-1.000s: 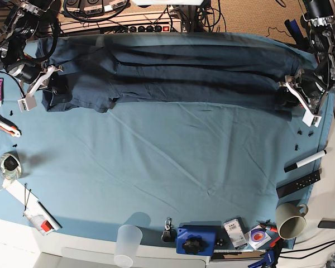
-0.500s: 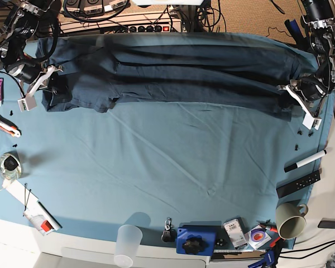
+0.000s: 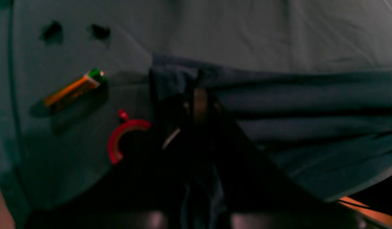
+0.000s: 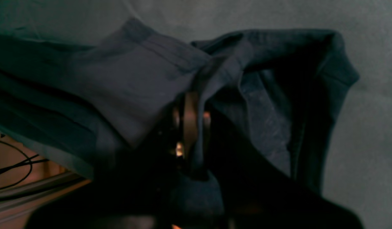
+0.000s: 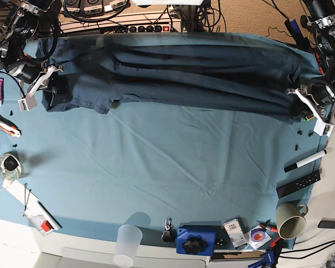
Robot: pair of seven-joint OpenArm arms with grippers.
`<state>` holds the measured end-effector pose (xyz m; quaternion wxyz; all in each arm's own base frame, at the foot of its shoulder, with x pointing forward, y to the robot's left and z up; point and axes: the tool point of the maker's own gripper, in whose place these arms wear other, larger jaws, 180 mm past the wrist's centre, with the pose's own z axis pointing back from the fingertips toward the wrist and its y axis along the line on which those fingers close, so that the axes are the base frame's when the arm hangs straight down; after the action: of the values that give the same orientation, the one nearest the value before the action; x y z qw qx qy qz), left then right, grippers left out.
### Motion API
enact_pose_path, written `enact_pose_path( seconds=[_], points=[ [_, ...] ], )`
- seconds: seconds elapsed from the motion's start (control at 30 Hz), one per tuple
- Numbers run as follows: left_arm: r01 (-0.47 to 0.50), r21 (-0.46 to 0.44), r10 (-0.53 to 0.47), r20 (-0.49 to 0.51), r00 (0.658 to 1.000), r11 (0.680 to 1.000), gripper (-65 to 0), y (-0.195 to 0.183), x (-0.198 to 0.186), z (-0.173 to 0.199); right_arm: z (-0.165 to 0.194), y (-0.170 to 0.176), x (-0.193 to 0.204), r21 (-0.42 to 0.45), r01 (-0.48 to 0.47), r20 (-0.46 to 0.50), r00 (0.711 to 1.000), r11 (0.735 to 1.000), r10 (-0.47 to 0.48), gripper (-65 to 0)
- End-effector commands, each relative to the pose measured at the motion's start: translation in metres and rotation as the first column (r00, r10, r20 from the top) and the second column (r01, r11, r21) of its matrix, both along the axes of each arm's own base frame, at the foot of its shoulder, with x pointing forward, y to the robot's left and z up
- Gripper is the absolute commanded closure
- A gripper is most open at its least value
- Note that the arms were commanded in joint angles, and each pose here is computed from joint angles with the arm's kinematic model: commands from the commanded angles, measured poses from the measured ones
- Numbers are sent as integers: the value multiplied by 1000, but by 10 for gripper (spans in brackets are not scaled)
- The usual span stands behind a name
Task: Fold the T-shirt properly
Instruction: 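Hold the shirt edges with both grippers and adjust the fold, then pull both grippers outward along the shirt, stretching the folded strip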
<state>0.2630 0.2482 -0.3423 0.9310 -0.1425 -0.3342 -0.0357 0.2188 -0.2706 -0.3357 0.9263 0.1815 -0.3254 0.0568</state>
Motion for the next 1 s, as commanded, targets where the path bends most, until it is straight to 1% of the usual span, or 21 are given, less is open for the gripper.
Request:
enact_pose_path(
  seconds=[0.0, 0.13, 0.23, 0.33, 0.5, 0.7, 0.87, 0.97],
  points=[
    [5, 17, -6, 24, 1000, 1000, 0, 5, 4, 10, 13, -4, 8, -14, -3, 49, 999, 1000, 4, 0],
    [7, 11, -7, 2, 1000, 1000, 0, 4, -4, 4, 13, -4, 8, -15, -3, 48, 999, 1000, 4, 0],
    [-22, 3, 22, -27, 999, 1000, 0, 6, -8, 0, 13, -4, 8, -15, -3, 48, 999, 1000, 4, 0],
    [-15, 8, 15, -67, 998, 1000, 0, 6, -16, -5, 13, -5, 8, -18, -2, 46, 999, 1000, 3, 0],
    [-1, 24, 3, -105, 994, 1000, 0, 4, -32, -10, 12, -5, 7, -17, -1, 44, 999, 1000, 2, 0],
    [-6, 77, 12, -82, 997, 997, 0, 11, -50, 3, 14, -12, 3, -16, 24, 48, 999, 1000, -23, 0],
    [-6, 70, 11, -71, 997, 998, 0, 9, -52, 4, 24, -27, -6, 9, 89, 81, 993, 996, -89, 0],
    [-6, 70, 11, -71, 997, 998, 0, 9, -52, 4, 23, -34, -14, 8, 112, 73, 991, 994, -112, 0]
  ],
)
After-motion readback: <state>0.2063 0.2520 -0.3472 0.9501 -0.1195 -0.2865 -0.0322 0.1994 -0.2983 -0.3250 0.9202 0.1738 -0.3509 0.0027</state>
